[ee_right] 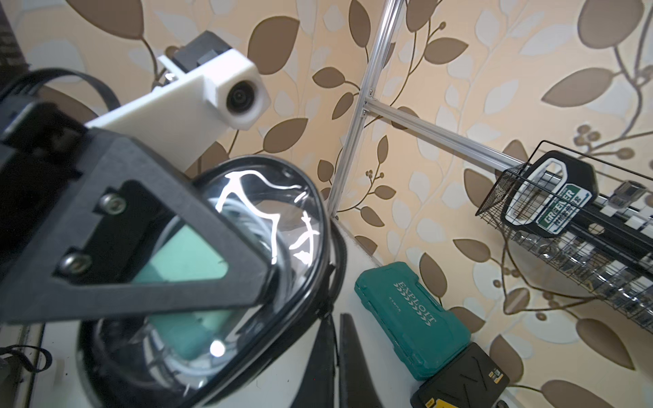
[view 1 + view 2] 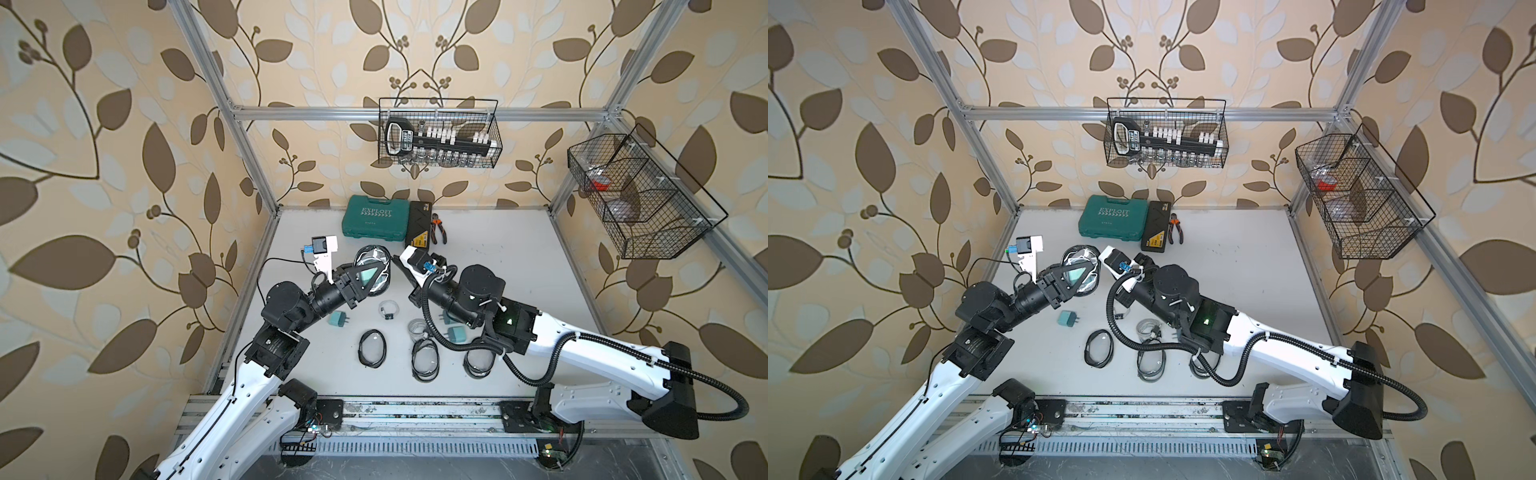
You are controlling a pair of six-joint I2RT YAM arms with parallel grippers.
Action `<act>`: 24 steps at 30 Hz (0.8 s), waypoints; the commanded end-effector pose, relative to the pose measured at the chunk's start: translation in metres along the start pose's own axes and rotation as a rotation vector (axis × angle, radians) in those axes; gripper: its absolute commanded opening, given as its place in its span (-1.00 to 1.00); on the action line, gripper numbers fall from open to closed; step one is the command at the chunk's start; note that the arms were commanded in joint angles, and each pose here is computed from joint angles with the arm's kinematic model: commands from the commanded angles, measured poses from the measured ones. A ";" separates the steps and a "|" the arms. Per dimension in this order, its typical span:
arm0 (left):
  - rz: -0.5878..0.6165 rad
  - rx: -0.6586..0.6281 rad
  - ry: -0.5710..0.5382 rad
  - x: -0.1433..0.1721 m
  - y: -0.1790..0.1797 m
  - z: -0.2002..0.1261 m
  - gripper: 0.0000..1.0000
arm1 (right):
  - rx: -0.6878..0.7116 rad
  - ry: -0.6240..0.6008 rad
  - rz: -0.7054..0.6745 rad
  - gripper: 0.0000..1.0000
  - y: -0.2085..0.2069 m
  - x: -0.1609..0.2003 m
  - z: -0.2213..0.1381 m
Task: Pack away charging kits
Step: Zip the zipper on the storage bag.
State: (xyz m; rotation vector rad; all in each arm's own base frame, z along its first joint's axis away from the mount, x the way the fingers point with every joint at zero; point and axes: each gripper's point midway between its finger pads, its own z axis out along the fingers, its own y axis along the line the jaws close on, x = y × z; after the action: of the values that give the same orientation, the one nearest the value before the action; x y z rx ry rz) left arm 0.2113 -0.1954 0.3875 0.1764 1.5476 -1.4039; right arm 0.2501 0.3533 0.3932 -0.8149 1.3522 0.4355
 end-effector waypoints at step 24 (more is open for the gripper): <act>0.107 -0.045 0.440 0.081 0.011 0.037 -1.00 | -0.007 -0.156 -0.231 -1.00 -0.030 -0.077 0.003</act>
State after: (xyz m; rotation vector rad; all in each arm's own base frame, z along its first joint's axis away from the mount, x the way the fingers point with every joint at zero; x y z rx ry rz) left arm 0.2214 -0.2480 0.3680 0.4529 1.7229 -1.2691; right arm 0.2729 0.3521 0.4115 -1.0937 1.2726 0.2116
